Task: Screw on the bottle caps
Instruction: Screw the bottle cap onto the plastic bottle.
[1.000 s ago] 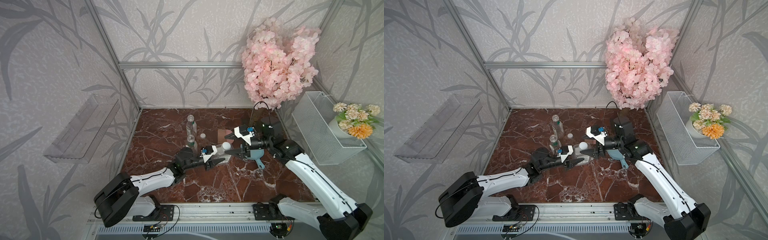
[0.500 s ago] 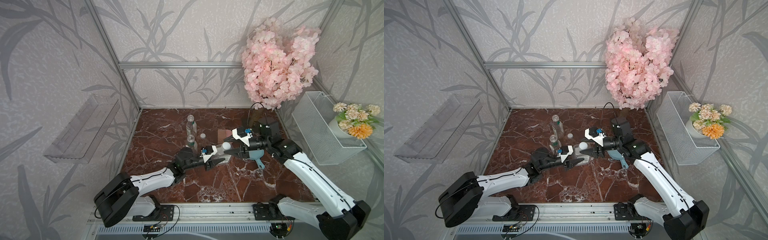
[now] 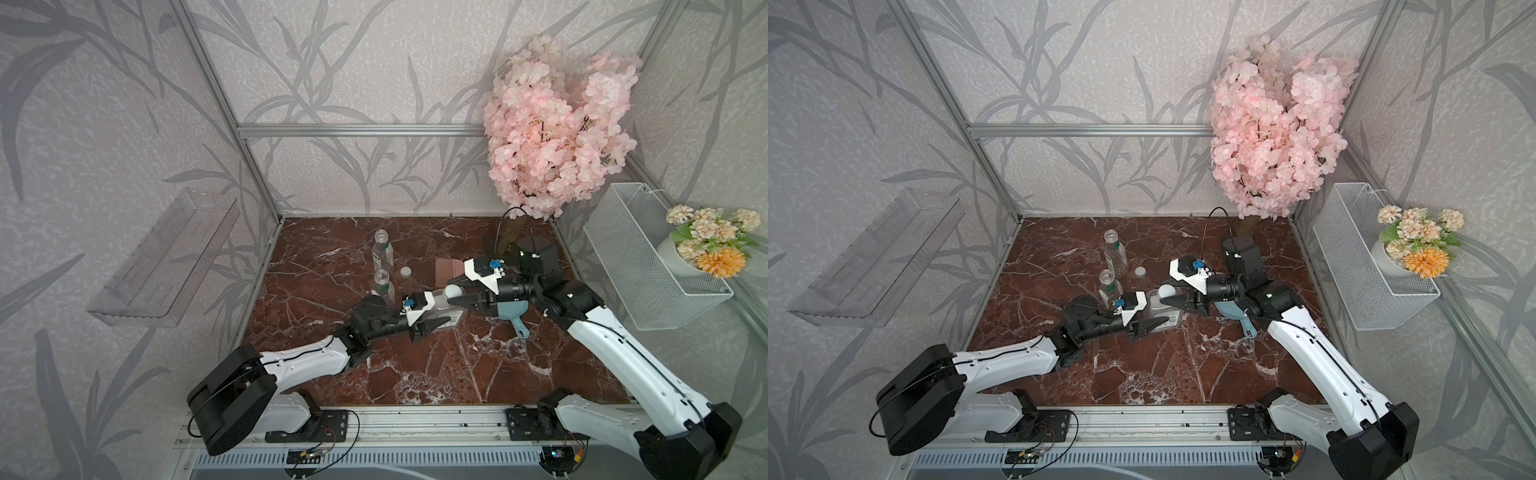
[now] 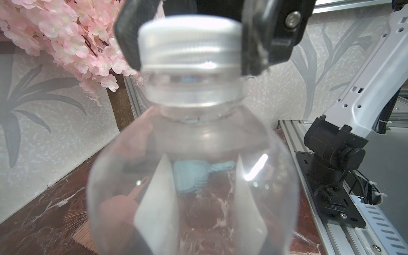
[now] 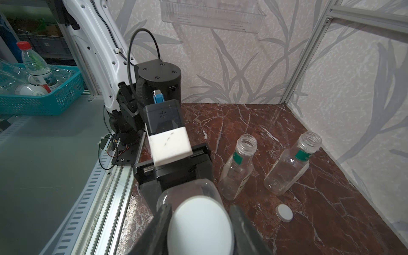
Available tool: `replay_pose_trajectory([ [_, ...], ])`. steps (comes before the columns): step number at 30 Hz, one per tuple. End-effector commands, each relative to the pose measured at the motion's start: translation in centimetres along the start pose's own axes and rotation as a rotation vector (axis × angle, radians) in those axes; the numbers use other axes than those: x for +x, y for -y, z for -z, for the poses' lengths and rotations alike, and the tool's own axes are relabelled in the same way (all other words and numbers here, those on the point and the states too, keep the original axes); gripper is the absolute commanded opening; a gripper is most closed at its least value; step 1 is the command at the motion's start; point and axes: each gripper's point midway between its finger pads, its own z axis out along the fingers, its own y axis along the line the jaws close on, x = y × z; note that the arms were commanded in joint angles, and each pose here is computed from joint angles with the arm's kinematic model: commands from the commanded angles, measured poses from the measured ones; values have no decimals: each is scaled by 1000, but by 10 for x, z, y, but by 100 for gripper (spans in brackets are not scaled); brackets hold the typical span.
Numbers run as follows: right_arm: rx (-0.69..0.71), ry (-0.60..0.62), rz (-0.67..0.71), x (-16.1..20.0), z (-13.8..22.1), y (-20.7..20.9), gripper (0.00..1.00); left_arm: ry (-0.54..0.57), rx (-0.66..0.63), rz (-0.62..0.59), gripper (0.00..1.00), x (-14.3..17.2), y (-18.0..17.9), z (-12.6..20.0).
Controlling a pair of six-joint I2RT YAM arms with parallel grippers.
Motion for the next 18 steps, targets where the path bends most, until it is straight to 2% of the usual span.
replay_pose_trajectory([
  [1, 71, -30, -53, 14, -3, 4, 35, 166, -80, -91, 19, -57, -14, 7],
  [4, 160, -50, -79, 21, -6, 12, 32, 212, -142, -115, 19, -71, -23, 11],
  [10, 357, -109, -137, 38, -24, 26, 17, 284, -272, -155, 18, -93, -43, 19],
  [14, 565, -129, -241, 52, -32, 46, 15, 291, -339, -172, 18, -97, -54, 21],
  [18, 644, -98, -328, 59, -46, 53, 15, 291, -409, -166, 17, -96, -63, 22],
])
